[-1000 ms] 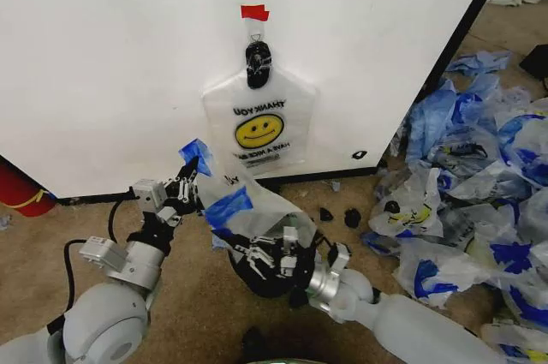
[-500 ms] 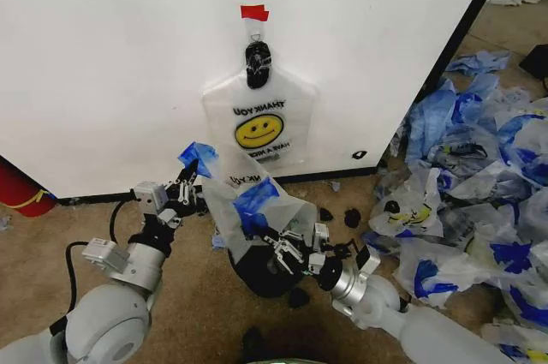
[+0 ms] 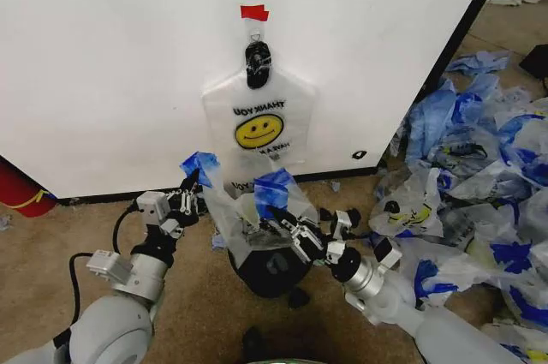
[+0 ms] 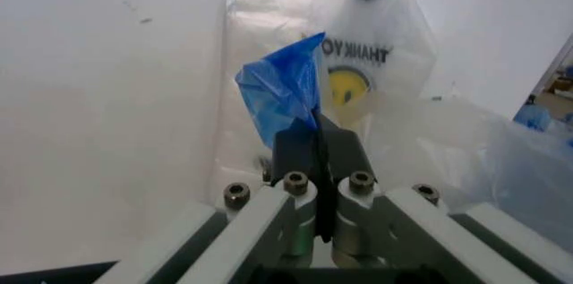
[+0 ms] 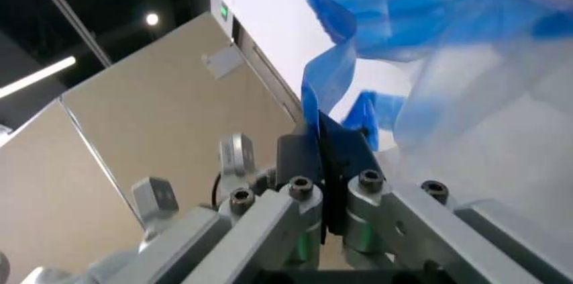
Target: Pick up the garbage bag from the wall and place it over the trash bin.
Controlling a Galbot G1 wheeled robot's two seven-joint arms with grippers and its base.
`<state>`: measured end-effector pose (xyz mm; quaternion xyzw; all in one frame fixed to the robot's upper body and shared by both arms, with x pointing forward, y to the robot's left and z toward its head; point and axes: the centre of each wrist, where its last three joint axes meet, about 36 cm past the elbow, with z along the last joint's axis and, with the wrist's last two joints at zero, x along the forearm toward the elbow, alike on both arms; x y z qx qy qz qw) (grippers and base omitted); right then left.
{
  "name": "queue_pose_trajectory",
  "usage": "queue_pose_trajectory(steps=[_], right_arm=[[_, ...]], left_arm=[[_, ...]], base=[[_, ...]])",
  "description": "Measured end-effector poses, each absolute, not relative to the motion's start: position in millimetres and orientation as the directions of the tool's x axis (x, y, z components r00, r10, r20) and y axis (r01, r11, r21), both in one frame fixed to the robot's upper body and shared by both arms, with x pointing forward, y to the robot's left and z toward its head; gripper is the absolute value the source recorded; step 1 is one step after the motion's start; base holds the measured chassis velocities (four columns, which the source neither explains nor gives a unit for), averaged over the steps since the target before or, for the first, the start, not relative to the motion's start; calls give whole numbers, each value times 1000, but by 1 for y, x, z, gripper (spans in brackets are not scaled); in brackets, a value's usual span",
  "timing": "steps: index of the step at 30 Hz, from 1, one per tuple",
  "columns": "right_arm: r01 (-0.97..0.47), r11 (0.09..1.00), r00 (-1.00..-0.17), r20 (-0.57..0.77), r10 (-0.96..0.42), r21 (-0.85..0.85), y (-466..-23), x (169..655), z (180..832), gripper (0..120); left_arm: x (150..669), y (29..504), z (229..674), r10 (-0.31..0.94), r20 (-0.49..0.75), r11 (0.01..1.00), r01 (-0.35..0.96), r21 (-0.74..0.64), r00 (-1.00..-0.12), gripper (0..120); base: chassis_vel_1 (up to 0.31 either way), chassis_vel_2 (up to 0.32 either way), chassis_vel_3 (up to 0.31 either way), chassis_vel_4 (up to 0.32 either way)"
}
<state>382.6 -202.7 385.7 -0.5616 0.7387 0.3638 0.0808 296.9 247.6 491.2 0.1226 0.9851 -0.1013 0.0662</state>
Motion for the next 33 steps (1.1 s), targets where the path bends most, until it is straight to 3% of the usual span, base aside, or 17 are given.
queue_pose_trajectory(steps=[25, 33], right_arm=[[-885, 184, -408, -518, -752, 429, -261, 364, 424, 0], [-875, 190, -419, -500, -758, 445, -261, 355, 417, 0]], left_arm=[[284, 244, 486, 291, -143, 936, 312, -162, -946, 0], [270, 245, 471, 302, -111, 938, 316, -143, -947, 0]], base=[[0, 0, 0, 0], [0, 0, 0, 0]])
